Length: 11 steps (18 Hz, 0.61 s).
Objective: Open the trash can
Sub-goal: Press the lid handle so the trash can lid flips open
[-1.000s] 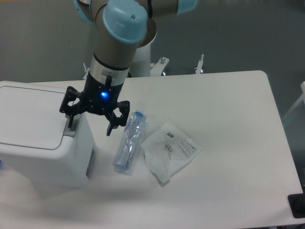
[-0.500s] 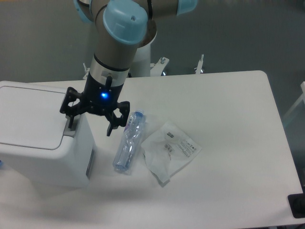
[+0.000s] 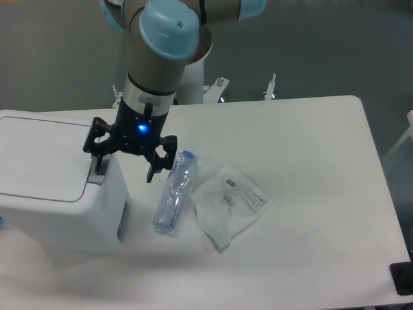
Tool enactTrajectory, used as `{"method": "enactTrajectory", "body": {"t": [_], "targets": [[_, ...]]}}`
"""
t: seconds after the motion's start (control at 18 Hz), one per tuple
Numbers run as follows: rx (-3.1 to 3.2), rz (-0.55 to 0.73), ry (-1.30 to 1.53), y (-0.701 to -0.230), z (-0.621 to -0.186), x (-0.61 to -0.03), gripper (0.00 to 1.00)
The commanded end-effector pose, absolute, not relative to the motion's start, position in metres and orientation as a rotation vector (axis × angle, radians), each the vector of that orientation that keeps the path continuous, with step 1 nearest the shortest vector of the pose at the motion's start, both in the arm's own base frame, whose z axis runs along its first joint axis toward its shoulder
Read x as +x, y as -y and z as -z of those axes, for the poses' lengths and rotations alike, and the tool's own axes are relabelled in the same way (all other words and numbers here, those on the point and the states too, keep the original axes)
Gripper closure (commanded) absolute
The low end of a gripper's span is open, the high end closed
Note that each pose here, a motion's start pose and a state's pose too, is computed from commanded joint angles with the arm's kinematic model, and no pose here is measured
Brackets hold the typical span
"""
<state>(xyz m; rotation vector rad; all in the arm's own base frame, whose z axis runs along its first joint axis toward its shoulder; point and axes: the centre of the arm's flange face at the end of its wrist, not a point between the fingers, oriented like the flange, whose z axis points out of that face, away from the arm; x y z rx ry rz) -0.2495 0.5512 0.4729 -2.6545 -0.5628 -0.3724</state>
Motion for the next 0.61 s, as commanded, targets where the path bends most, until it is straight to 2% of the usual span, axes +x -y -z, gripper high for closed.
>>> {"method": "enactTrajectory", "body": {"t": [0.61], "targets": [[-2.620,0.334,0.546,-0.554,-0.496,-0.259,0.00]]}}
